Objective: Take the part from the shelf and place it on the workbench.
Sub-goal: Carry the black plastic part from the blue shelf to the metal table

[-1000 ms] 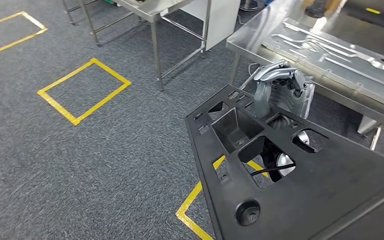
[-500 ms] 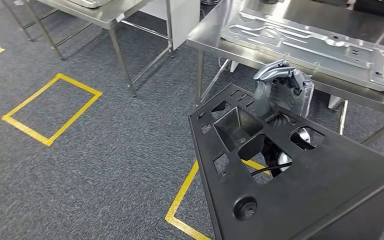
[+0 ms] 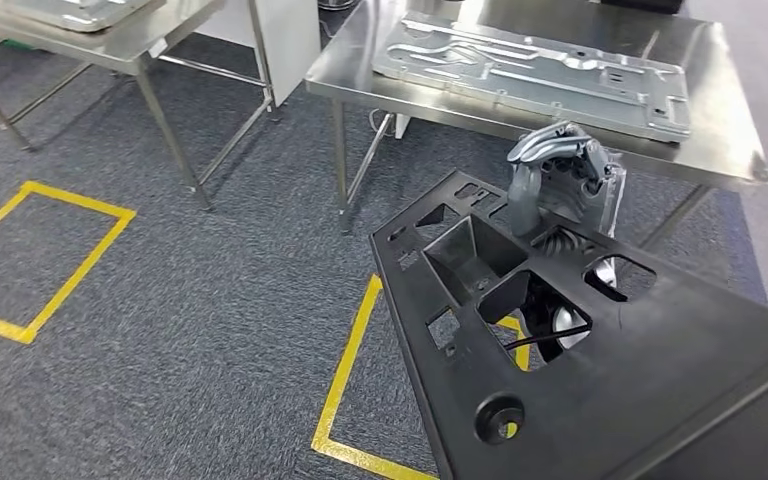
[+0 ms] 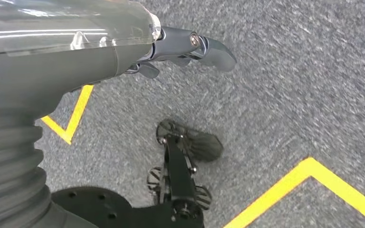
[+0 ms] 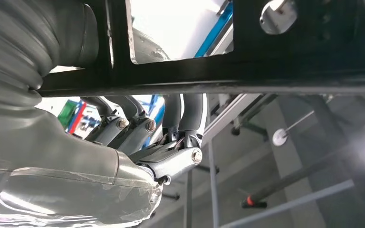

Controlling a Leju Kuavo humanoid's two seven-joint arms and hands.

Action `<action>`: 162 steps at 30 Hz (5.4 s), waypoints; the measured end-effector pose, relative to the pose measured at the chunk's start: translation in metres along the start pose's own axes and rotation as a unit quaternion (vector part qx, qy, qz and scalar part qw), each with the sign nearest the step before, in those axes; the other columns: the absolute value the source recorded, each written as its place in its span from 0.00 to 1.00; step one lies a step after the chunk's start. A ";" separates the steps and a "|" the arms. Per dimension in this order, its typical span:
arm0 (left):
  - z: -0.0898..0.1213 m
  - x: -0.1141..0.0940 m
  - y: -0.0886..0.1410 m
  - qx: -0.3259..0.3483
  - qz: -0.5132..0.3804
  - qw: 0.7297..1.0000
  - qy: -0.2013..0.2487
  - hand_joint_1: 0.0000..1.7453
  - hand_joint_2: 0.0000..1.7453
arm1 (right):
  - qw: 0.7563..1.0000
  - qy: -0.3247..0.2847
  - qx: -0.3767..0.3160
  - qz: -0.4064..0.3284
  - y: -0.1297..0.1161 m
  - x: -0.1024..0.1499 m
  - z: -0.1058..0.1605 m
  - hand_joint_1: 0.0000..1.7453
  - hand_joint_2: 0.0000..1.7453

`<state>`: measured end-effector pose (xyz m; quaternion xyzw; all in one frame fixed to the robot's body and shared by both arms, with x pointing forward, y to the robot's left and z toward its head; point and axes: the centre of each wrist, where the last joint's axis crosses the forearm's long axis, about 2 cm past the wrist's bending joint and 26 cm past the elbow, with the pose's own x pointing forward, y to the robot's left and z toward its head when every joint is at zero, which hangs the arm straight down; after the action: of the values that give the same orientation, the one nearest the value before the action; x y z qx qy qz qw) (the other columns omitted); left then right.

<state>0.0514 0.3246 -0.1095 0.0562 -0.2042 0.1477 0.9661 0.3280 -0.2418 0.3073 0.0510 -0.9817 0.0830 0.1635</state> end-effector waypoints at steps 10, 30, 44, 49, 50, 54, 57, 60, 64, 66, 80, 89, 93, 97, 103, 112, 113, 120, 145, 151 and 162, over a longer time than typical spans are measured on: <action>-0.001 0.003 0.000 0.001 0.004 1.000 -0.002 0.00 1.00 | 1.000 0.000 -0.002 0.000 -0.002 0.000 0.002 1.00 1.00; 0.000 0.000 0.004 0.004 0.008 1.000 -0.003 0.00 1.00 | 1.000 0.004 -0.001 -0.002 -0.002 0.000 0.011 1.00 1.00; -0.001 0.002 0.004 -0.005 0.010 1.000 -0.009 0.00 1.00 | 1.000 0.004 0.001 0.019 -0.003 0.000 0.014 1.00 1.00; 0.000 0.000 0.007 -0.007 0.010 1.000 -0.007 0.00 1.00 | 1.000 0.006 0.002 0.022 -0.003 0.000 0.016 1.00 1.00; 0.000 0.001 0.007 -0.007 0.010 1.000 -0.008 0.00 1.00 | 1.000 0.005 0.002 0.023 -0.003 0.000 0.016 1.00 1.00; -0.001 0.001 0.008 -0.007 0.009 1.000 -0.011 0.00 1.00 | 1.000 0.006 0.002 0.026 -0.003 0.000 0.019 1.00 1.00; -0.001 0.002 0.009 -0.007 0.009 1.000 -0.013 0.00 1.00 | 1.000 0.005 0.001 0.026 -0.003 0.000 0.020 1.00 1.00; -0.001 0.001 0.009 -0.007 0.009 1.000 -0.014 0.00 1.00 | 1.000 0.007 0.001 0.026 -0.003 0.000 0.021 1.00 1.00; 0.000 0.000 0.010 -0.007 0.010 1.000 -0.015 0.00 1.00 | 1.000 0.008 0.002 0.027 -0.003 -0.001 0.021 1.00 1.00; 0.000 0.001 0.009 -0.009 0.009 1.000 -0.017 0.00 1.00 | 1.000 0.007 0.002 0.028 -0.003 -0.001 0.021 1.00 1.00; 0.001 -0.003 0.012 -0.012 0.003 1.000 -0.013 0.00 1.00 | 0.999 0.008 0.005 0.035 -0.006 0.000 0.024 1.00 1.00; 0.000 0.000 0.014 -0.007 0.001 1.000 -0.016 0.00 1.00 | 0.999 0.009 0.003 0.039 -0.007 0.000 0.025 1.00 1.00; 0.000 -0.001 0.014 -0.005 0.001 1.000 -0.015 0.00 1.00 | 0.999 0.013 0.002 0.039 -0.007 0.000 0.027 1.00 1.00; 0.000 0.000 0.014 -0.005 0.003 1.000 -0.016 0.00 1.00 | 0.999 0.015 0.001 0.041 -0.007 -0.001 0.028 1.00 1.00; -0.001 0.002 0.012 -0.007 0.004 1.000 -0.018 0.00 1.00 | 0.999 0.012 0.007 0.046 -0.011 -0.002 0.027 1.00 1.00; 0.000 0.000 0.014 -0.009 0.004 1.000 -0.017 0.00 1.00 | 0.998 0.020 0.013 0.050 -0.013 -0.005 0.028 1.00 1.00; 0.000 0.000 0.015 -0.009 0.004 1.000 -0.017 0.00 1.00 | 0.998 0.022 0.014 0.054 -0.013 -0.005 0.028 1.00 1.00; 0.000 0.000 0.014 -0.010 0.003 1.000 -0.018 0.00 1.00 | 0.997 0.028 0.015 0.069 -0.013 -0.006 0.027 1.00 1.00; 0.000 0.000 0.005 -0.016 0.007 1.000 -0.014 0.00 1.00 | 0.996 0.027 0.030 0.084 -0.016 -0.003 0.031 1.00 1.00; 0.000 0.001 0.003 -0.019 0.008 1.000 -0.014 0.00 1.00 | 0.996 0.024 0.030 0.084 -0.015 -0.002 0.032 1.00 1.00; 0.000 0.000 -0.003 -0.021 0.011 1.000 -0.013 0.00 1.00 | 0.995 0.028 0.039 0.088 -0.016 0.000 0.031 1.00 1.00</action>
<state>0.0527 0.3220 -0.1095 0.0351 -0.2204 0.1533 0.9627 0.3202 -0.2628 0.2803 -0.0315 -0.9734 0.1366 0.1810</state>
